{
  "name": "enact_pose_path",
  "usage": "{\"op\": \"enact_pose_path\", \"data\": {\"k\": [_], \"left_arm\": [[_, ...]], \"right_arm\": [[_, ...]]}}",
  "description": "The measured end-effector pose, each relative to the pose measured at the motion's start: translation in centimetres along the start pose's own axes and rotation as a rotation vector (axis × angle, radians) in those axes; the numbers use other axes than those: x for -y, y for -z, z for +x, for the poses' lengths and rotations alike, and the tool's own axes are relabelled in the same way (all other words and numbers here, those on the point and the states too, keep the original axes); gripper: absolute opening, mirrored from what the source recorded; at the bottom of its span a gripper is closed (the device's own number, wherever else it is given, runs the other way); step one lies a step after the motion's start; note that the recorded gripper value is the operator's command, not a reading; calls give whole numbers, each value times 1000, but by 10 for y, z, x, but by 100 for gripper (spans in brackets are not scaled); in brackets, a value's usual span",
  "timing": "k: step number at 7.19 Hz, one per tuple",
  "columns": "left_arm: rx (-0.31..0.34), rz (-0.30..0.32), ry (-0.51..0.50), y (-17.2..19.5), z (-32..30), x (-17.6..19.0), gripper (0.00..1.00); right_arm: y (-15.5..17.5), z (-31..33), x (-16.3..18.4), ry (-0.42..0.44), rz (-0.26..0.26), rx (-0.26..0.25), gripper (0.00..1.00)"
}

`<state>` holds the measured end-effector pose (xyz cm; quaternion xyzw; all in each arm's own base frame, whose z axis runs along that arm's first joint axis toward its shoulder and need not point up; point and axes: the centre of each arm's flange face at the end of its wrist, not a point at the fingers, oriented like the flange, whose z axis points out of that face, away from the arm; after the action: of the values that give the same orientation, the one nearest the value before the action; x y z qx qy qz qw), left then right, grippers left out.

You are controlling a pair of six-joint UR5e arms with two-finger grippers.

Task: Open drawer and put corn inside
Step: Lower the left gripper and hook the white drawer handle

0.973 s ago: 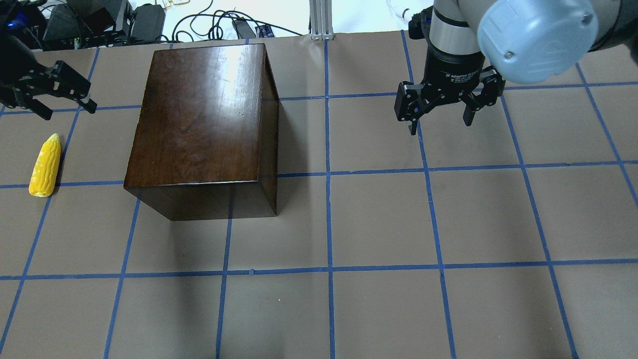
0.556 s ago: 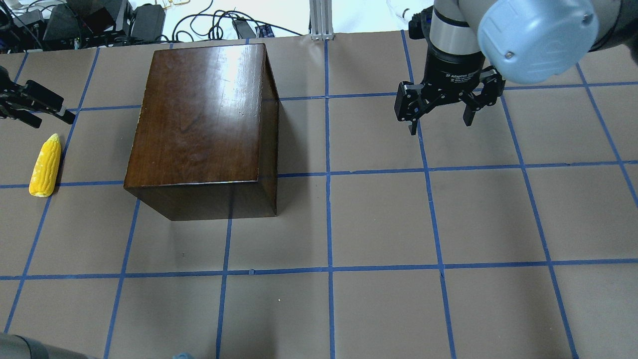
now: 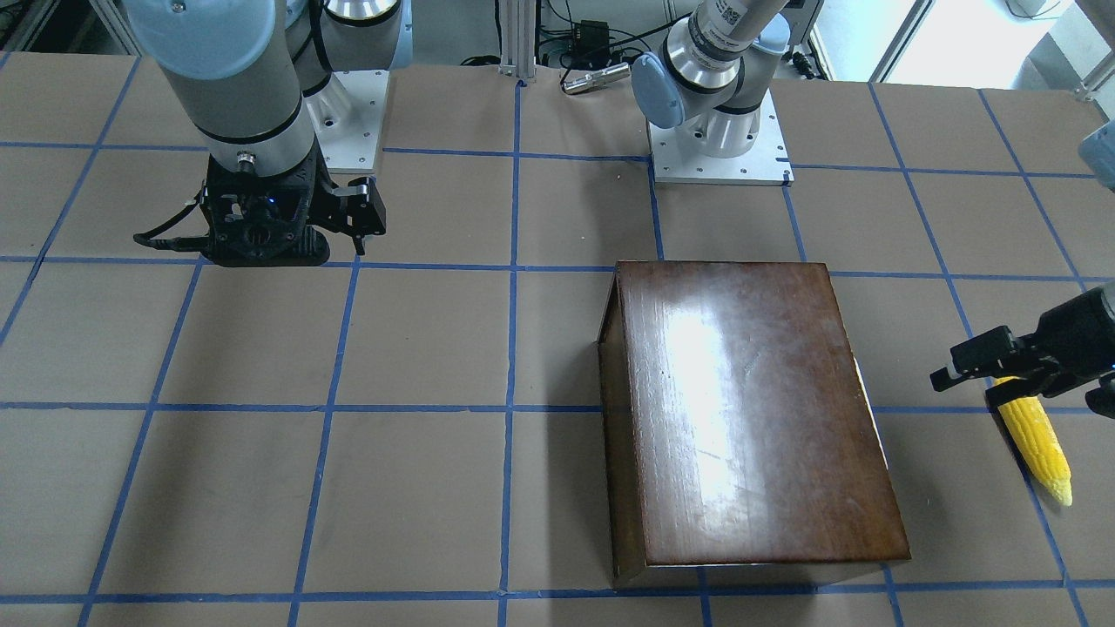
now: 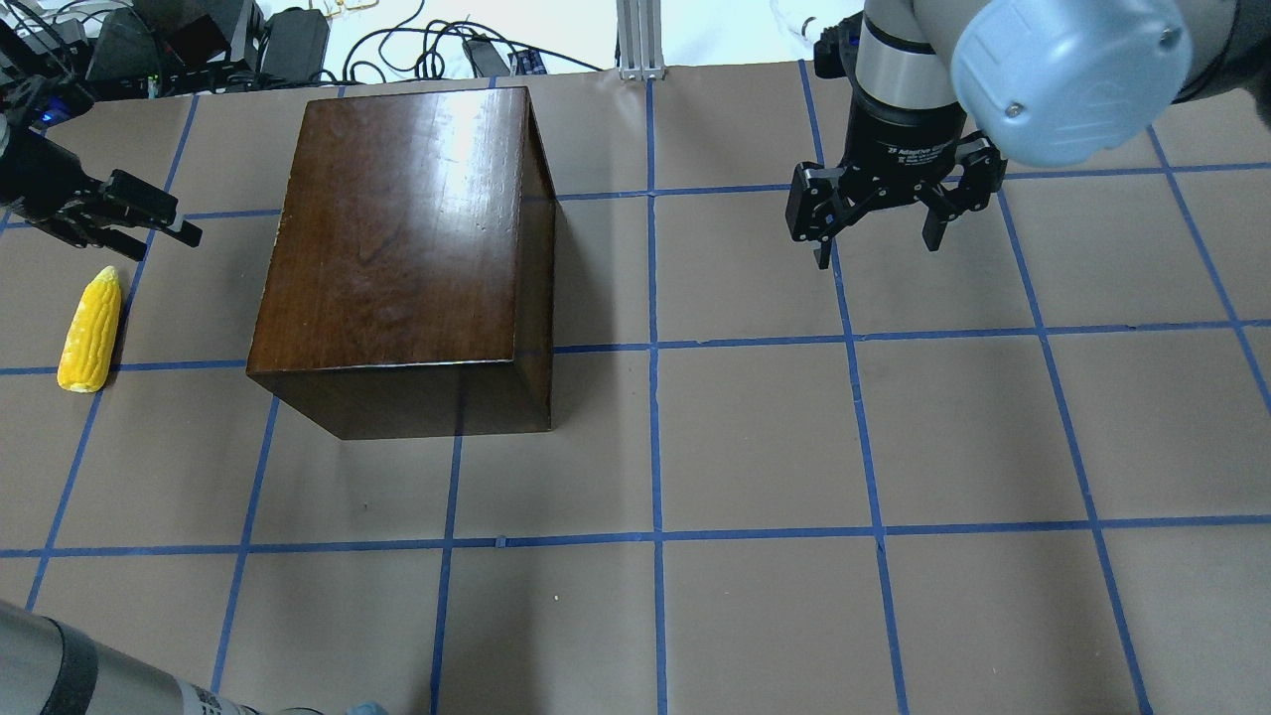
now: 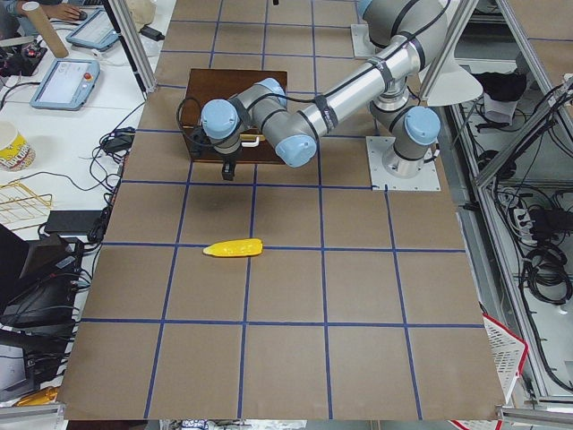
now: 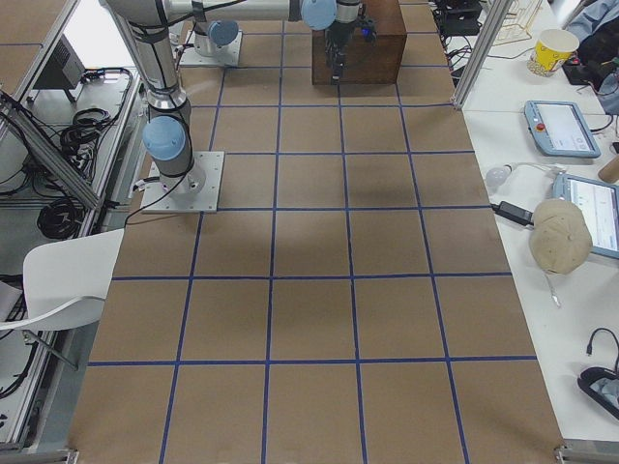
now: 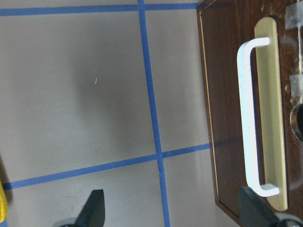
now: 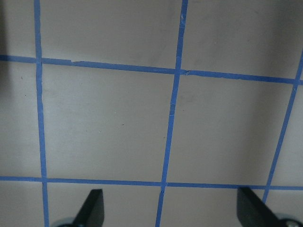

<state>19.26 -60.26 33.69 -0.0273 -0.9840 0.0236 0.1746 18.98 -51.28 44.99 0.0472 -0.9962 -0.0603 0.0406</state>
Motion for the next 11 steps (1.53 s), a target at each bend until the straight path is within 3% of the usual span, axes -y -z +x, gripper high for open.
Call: {"op": "enact_pose_path", "data": {"k": [4, 11], "left_arm": [[-39, -36, 55, -33, 35, 18, 100], [-84, -83, 59, -69, 25, 25, 100]], "right_arm": [[0, 0, 0, 0, 0, 1, 100], [0, 0, 0, 0, 0, 1, 100]]}}
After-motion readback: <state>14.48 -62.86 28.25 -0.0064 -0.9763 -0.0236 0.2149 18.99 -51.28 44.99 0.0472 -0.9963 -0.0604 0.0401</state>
